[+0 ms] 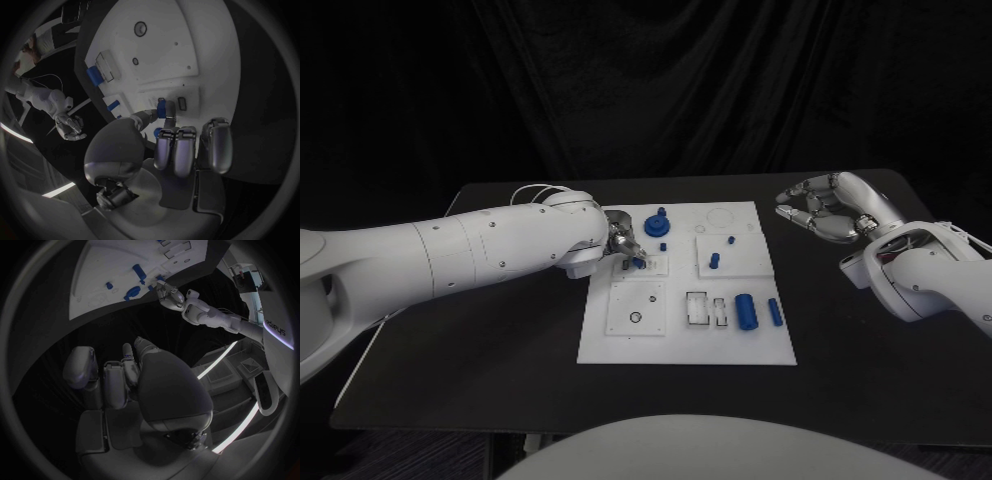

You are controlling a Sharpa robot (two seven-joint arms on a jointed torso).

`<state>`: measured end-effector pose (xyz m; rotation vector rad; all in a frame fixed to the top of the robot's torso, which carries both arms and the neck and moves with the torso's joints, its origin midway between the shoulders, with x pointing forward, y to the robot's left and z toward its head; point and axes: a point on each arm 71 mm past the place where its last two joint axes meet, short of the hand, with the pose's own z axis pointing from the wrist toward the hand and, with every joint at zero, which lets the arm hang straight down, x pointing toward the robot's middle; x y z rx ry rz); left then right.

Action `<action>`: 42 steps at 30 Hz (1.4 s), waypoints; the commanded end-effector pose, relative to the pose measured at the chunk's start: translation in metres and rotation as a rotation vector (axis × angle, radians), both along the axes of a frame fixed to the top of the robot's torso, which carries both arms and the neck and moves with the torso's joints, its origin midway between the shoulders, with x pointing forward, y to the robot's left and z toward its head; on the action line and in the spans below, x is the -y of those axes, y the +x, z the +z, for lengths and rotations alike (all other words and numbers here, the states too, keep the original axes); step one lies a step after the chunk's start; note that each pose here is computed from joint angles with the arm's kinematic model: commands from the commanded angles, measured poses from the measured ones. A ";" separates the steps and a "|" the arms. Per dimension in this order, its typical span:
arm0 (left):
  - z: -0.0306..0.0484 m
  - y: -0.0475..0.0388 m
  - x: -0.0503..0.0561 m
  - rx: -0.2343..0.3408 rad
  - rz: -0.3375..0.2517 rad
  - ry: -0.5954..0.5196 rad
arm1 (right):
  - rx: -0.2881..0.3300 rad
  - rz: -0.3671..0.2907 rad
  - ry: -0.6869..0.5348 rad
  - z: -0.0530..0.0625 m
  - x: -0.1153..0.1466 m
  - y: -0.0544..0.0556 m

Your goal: Assemble the parts on the task board

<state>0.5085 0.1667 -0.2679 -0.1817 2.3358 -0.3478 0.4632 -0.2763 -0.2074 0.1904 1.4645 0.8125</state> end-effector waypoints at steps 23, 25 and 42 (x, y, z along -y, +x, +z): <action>-0.0095 -0.0056 0.005 -0.019 -0.011 -0.004 | -0.023 -0.013 -0.008 -0.003 0.001 0.000; -0.0098 -0.0061 0.004 -0.022 -0.011 -0.001 | -0.024 -0.013 -0.009 -0.003 0.001 0.000; -0.0121 -0.0075 -0.001 -0.044 -0.008 0.018 | -0.036 -0.012 -0.016 -0.004 0.002 0.000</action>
